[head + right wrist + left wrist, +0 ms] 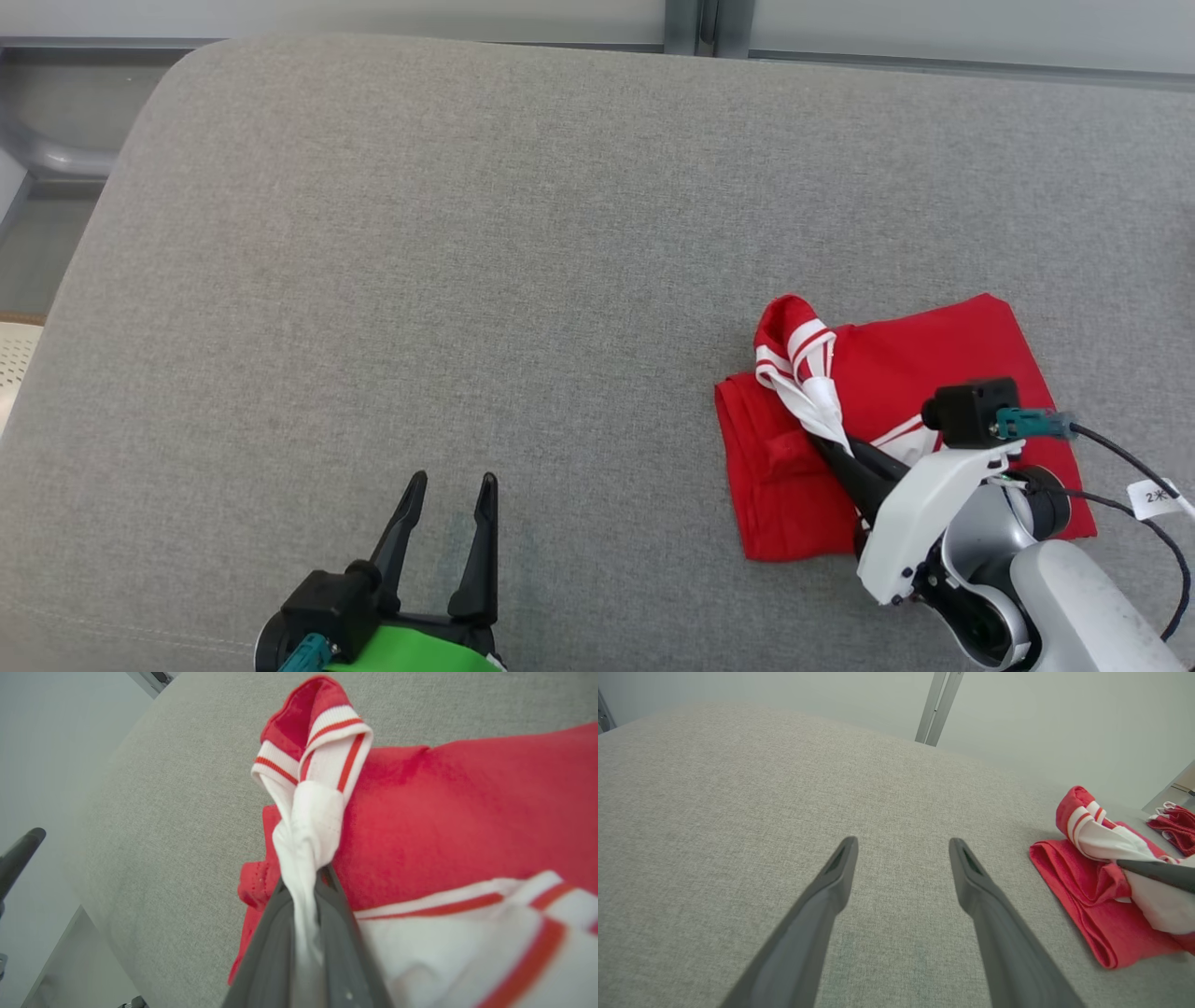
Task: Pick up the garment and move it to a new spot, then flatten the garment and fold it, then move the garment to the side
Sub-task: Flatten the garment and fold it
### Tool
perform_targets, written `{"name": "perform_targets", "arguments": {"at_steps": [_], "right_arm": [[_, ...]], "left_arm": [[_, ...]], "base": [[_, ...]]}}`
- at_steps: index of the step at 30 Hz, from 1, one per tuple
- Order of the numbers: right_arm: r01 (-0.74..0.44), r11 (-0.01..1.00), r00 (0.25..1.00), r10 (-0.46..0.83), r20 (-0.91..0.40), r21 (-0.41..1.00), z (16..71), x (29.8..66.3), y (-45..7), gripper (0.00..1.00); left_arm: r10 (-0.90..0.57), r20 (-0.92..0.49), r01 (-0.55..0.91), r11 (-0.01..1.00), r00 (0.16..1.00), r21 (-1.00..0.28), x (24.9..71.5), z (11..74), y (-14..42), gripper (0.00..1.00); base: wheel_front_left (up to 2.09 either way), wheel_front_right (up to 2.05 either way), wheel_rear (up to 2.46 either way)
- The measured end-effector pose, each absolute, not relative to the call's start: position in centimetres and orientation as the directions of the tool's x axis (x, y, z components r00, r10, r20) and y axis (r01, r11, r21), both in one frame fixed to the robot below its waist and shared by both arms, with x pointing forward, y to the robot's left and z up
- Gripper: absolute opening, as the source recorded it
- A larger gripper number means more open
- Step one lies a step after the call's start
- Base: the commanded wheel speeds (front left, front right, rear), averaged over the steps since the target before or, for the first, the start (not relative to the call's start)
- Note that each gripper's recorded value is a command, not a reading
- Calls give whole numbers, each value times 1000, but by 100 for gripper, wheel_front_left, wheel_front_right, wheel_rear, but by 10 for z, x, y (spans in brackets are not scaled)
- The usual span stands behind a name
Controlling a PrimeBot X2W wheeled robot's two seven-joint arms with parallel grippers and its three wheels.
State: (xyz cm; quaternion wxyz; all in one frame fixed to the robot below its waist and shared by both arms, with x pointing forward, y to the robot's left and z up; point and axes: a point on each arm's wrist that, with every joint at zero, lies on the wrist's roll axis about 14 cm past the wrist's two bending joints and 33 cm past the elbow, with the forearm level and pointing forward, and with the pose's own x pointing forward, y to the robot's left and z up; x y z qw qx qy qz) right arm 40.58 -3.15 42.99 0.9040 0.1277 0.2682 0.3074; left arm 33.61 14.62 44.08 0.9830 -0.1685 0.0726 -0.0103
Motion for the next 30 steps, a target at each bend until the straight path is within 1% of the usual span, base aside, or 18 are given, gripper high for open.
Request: {"name": "perform_targets", "arguments": {"at_steps": [2,3,4,5,8,12,15,18,20,21,22,24,28,29,30], "right_arm": [[-482,784,673,617,-408,390,428,405,-30,0],[-480,785,681,614,-399,391,429,405,-29,9],[-479,782,687,617,-385,398,432,405,-26,53],[-486,776,688,624,-371,403,435,404,-22,100],[-521,753,695,648,-312,402,450,401,-11,100],[-545,732,726,656,-207,410,477,394,-10,100],[-567,724,750,651,-117,393,500,385,-17,100],[-566,749,803,595,25,344,534,384,-39,100],[-527,786,844,529,90,324,546,384,-61,100],[-491,821,870,480,112,291,549,385,-79,100],[-467,851,884,452,118,238,549,386,-91,100],[-381,915,921,363,139,134,548,388,-127,100],[-256,966,960,258,106,-36,527,379,-171,100],[-235,971,966,239,96,-53,523,376,-179,100],[-194,980,976,197,88,-40,518,374,-189,100]], "left_arm": [[-47,-140,-3,943,989,-332,336,440,146,100],[-48,-139,-1,943,989,-332,336,440,146,100],[-49,-139,0,943,989,-332,336,441,146,100],[-49,-139,0,944,989,-331,336,441,146,100],[-51,-137,3,944,989,-329,335,441,145,100],[-48,-140,-1,945,989,-327,330,440,146,100],[-46,-133,0,945,990,-326,327,442,147,100],[-40,-109,3,947,993,-320,325,449,149,100],[-32,-89,2,948,996,-318,324,455,152,100],[-30,-77,4,949,997,-314,323,459,152,100],[-28,-70,6,952,997,-306,323,461,153,100],[-24,-44,10,956,999,-292,323,468,155,100],[-15,4,16,963,1000,-269,324,482,160,100],[-12,10,15,965,1000,-261,323,484,162,100],[-6,19,11,967,1000,-253,323,486,164,100]], "base": [[0,0,0],[0,0,0],[0,0,0],[0,0,0],[0,0,0],[0,0,0],[0,0,0],[0,0,0],[0,0,0],[0,0,0],[0,0,0],[0,0,0],[0,0,0],[0,0,0],[0,0,0]]}}
